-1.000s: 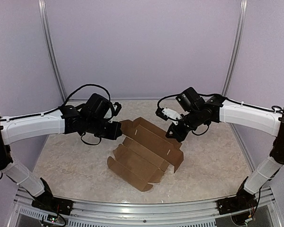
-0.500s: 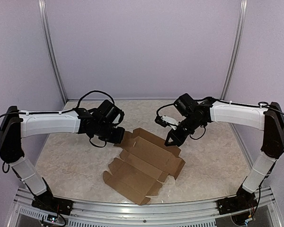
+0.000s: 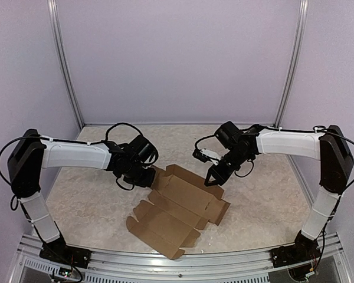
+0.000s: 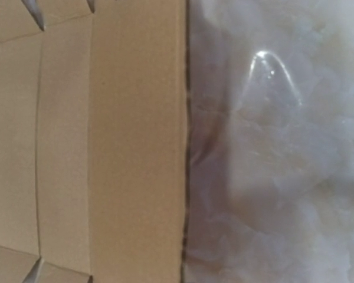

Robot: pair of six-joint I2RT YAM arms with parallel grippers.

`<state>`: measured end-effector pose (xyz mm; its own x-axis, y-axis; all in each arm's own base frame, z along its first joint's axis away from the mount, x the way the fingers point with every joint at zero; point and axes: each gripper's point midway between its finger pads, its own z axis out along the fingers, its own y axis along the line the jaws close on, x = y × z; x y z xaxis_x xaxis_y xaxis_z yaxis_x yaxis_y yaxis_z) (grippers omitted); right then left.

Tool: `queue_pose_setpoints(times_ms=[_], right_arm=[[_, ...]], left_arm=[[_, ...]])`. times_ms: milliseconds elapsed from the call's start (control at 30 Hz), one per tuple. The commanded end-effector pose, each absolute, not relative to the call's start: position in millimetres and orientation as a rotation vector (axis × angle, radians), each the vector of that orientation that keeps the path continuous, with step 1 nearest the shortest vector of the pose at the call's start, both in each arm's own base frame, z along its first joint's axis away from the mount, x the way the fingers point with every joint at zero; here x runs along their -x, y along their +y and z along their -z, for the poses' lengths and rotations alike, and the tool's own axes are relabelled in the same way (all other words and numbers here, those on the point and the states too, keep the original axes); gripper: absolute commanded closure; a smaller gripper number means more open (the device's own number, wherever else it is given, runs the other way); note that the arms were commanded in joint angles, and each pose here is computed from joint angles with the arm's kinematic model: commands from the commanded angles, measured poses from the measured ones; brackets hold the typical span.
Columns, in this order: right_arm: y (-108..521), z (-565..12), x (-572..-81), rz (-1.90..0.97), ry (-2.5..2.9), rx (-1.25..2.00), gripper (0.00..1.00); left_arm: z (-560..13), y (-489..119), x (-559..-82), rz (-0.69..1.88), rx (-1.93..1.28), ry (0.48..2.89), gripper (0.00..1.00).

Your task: Fold the paper box

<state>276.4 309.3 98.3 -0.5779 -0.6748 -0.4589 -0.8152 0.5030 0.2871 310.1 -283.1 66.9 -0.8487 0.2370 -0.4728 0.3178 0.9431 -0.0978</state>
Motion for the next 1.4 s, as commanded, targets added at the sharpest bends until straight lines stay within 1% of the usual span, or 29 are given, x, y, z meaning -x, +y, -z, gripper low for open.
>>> queue_pose_setpoints(times_ms=[0,233,467,833,1200,1367], right_arm=[[307,-91,-280,-0.726,2.487,1.215,1.0],[305,-87,-282,-0.73,2.508,1.186,1.0],[308,-86,-282,-0.756,2.508,1.175,1.0],[305,-86,-286,-0.726,2.516,1.126,1.0],[305,-83,-293,-0.7,2.517,1.09,1.0],[305,-83,-294,-0.693,2.513,1.087,1.0]], left_arm=[[-43,-269,-305,0.158,-0.381,2.686,1.0],[-28,-265,-294,0.125,-0.403,2.721,1.0],[-22,-276,-293,0.17,-0.423,2.729,1.0],[-39,-300,-289,0.306,-0.474,2.698,1.0],[-53,-328,-267,0.468,-0.543,2.67,1.0],[-53,-338,-260,0.493,-0.58,2.666,1.0]])
